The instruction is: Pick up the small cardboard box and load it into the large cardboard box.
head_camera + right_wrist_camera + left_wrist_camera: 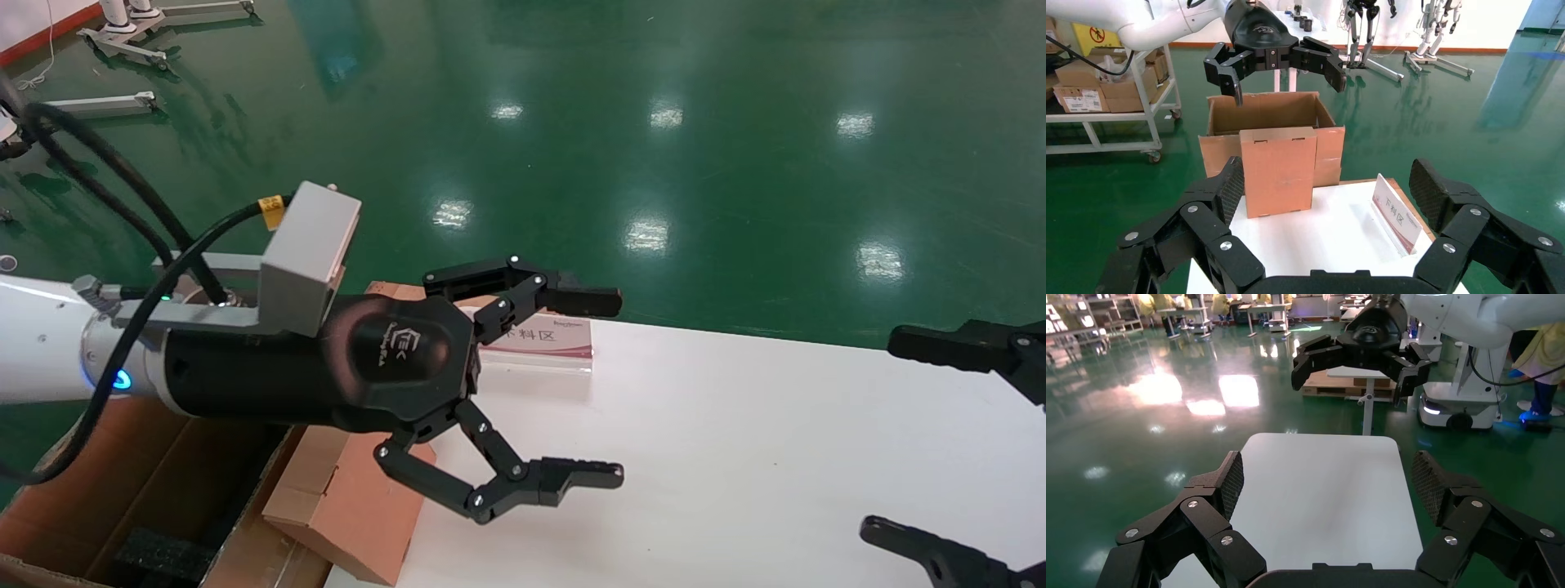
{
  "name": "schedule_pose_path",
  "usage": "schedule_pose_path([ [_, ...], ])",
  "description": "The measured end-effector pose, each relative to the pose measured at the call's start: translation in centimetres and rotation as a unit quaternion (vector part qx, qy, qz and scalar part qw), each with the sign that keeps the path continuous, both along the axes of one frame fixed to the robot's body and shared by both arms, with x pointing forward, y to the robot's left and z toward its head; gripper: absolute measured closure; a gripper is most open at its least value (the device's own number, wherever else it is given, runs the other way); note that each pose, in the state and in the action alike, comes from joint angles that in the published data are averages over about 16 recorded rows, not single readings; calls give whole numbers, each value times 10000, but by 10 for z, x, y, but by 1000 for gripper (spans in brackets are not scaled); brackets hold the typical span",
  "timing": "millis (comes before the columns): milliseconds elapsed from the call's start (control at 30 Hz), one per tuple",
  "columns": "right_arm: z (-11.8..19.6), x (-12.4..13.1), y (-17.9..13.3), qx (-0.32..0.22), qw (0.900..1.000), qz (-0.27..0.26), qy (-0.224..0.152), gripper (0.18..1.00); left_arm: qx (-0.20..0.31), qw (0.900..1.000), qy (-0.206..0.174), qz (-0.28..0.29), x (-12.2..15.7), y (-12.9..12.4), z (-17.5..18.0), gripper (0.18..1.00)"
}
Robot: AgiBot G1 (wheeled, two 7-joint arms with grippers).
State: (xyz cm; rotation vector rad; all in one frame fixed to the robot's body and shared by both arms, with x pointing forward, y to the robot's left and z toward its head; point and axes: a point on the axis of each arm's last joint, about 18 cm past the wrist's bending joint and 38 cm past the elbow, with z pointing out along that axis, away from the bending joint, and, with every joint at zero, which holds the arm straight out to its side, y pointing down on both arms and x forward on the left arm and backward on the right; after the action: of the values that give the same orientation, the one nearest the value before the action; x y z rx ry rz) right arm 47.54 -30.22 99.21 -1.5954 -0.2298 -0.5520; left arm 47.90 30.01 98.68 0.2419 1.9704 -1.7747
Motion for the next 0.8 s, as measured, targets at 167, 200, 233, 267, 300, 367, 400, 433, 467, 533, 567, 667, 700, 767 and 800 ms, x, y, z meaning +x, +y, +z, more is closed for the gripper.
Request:
schedule_pose_path([
  [167,0,0,0,0,10000,0,0,178,329,9988,258,245,8,0,-6,184],
  [200,0,0,0,0,10000,0,0,178,421,9981,326,317,10,1,-8,184],
  [233,0,0,0,0,10000,0,0,178,518,9971,400,396,12,1,-9,184],
  [267,0,0,0,0,10000,0,0,178,625,9957,474,484,14,1,-10,184],
  [300,0,0,0,0,10000,0,0,178,739,9941,547,580,17,2,-11,184],
  [367,0,0,0,0,10000,0,0,178,991,9895,689,793,22,3,-13,184],
  [400,0,0,0,0,10000,0,0,178,1117,9867,756,906,25,3,-13,184],
  [433,0,0,0,0,10000,0,0,178,1247,9835,820,1027,28,4,-13,184],
  [467,0,0,0,0,10000,0,0,178,1378,9797,884,1155,31,5,-13,184],
  [533,0,0,0,0,10000,0,0,178,1632,9711,999,1425,37,7,-12,184],
  [567,0,0,0,0,10000,0,0,178,1760,9660,1055,1572,41,8,-10,184],
  [667,0,0,0,0,10000,0,0,178,2124,9479,1213,2043,51,13,-6,184],
  [700,0,0,0,0,10000,0,0,178,2236,9410,1266,2204,54,14,-4,184],
  [767,0,0,0,0,10000,0,0,178,2447,9255,1378,2541,60,18,0,184],
  [800,0,0,0,0,10000,0,0,178,2546,9171,1429,2714,63,20,2,184],
])
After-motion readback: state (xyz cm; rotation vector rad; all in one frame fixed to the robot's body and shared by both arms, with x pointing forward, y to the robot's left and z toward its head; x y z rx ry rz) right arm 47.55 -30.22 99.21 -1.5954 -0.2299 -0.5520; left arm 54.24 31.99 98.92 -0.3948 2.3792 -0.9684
